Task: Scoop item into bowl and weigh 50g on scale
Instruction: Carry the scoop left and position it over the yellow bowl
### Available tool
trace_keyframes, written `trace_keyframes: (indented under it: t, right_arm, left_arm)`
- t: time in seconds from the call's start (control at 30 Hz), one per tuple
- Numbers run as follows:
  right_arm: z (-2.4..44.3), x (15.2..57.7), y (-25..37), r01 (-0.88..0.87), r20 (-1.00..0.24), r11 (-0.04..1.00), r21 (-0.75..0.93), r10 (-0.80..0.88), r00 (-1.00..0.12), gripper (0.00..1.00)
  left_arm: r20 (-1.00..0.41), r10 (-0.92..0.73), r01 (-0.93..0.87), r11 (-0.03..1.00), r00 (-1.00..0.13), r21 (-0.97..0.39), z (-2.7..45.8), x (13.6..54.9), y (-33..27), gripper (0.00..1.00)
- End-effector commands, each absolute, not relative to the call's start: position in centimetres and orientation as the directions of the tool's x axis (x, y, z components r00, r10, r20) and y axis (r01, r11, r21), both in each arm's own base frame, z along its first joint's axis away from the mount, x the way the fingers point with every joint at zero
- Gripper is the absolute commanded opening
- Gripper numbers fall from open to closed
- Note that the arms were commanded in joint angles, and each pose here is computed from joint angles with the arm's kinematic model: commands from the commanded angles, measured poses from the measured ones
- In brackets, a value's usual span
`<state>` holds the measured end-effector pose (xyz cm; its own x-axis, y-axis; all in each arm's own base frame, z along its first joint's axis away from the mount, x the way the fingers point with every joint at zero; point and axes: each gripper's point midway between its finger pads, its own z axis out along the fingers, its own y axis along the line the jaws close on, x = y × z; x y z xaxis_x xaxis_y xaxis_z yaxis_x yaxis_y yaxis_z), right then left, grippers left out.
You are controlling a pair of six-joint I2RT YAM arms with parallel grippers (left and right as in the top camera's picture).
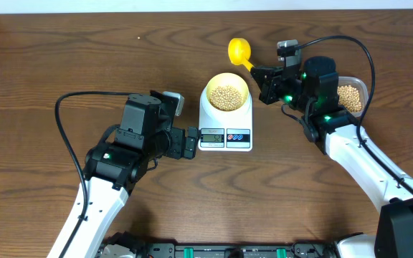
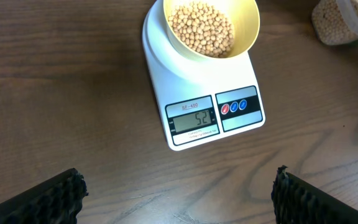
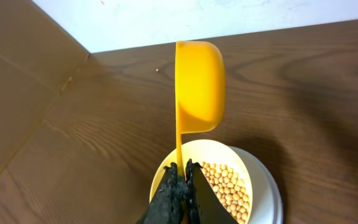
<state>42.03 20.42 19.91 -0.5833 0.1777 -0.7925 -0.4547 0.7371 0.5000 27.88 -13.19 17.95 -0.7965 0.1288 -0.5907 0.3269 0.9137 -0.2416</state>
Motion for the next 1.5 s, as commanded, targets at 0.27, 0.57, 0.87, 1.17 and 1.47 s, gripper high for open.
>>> trace_keyframes:
  t: [0.27, 0.57, 0.87, 1.17, 1.47]
  right_arm:
    - [22.3, 41.5, 21.5, -0.429, -0.723, 0.717, 0.55, 0.152, -0.674, 0.02]
    - [24.8, 41.1, 20.9, -0.413, -0.736, 0.82, 0.396, 0.015, -0.676, 0.01]
    - [24.7, 39.5, 20.4, -0.402, -0.68, 0.834, 0.377, -0.046, -0.732, 0.01]
    - [25.0, 39.1, 21.5, -0.446, -0.682, 0.821, 0.356, -0.099, -0.725, 0.01]
    - [22.4, 40.4, 20.9, -0.397, -0.659, 0.868, 0.297, -0.115, -0.744, 0.01]
  left_arm:
    - [-0.596, 0.144, 0.338, 0.914, -0.79, -0.227, 17.9, 27.9, -13.1, 0.98]
    - [-0.596, 0.144, 0.338, 0.914, -0.79, -0.227, 17.9, 27.9, -13.1, 0.98]
    - [-0.596, 0.144, 0.338, 0.914, -0.79, -0.227, 17.9, 27.9, -13.1, 0.98]
    - [-0.596, 0.144, 0.338, 0.914, -0.79, -0.227, 17.9, 27.9, -13.1, 0.98]
    - [-0.596, 0.144, 0.338, 0.914, -0.79, -0.227, 17.9, 27.9, -13.1, 0.98]
